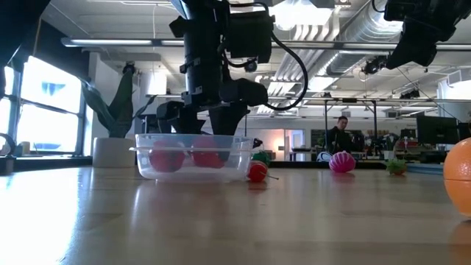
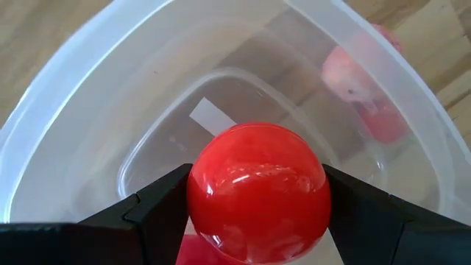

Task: Pick and placing Produce into tupperware
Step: Put the orange tomato into the transparent container, then put the top pink peach into the transparent container

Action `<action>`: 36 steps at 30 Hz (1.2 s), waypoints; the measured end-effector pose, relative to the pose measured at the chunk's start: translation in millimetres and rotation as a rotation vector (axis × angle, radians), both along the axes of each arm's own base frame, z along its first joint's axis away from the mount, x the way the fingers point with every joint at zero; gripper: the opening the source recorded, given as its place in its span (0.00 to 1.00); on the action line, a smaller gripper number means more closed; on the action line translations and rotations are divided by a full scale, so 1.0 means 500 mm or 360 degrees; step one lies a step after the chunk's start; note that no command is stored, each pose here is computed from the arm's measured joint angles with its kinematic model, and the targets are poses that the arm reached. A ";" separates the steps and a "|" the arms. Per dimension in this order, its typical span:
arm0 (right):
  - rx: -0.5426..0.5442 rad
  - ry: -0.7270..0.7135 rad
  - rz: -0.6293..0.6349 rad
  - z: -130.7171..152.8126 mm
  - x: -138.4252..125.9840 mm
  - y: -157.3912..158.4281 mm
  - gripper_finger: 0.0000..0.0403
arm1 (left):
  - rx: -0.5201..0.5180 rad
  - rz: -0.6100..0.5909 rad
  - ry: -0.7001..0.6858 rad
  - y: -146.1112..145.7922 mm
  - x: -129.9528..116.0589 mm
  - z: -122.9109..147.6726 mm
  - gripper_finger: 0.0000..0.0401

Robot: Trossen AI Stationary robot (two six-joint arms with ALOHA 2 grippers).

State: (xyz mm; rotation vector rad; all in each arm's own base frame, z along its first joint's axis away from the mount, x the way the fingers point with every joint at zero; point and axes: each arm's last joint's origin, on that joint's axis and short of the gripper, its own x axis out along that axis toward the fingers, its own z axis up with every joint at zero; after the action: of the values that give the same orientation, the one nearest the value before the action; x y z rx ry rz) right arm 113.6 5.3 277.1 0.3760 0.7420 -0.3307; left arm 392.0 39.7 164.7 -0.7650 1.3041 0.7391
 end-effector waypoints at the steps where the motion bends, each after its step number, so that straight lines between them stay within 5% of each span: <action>1: 0.0000 0.0001 0.0000 0.000 0.000 0.000 0.00 | 0.0002 0.0006 -0.0008 0.000 0.001 0.000 0.67; 17: 0.0000 0.0000 -0.0001 0.000 0.000 0.000 0.00 | 0.0006 0.0021 -0.0013 0.000 0.002 0.000 0.67; 28: 0.0000 0.0000 0.0000 0.000 0.000 0.000 0.00 | 0.0057 0.0014 0.0042 0.002 -0.005 0.000 0.84; 36: 0.0000 0.0000 0.0000 0.000 0.000 0.000 0.00 | 0.0131 0.0009 -0.0069 0.002 -0.020 0.063 0.74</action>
State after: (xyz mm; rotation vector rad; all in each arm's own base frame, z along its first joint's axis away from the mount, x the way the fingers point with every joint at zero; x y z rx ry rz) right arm 113.6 5.3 277.1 0.3760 0.7422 -0.3306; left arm 382.0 40.9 196.4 -0.7149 1.2252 0.7721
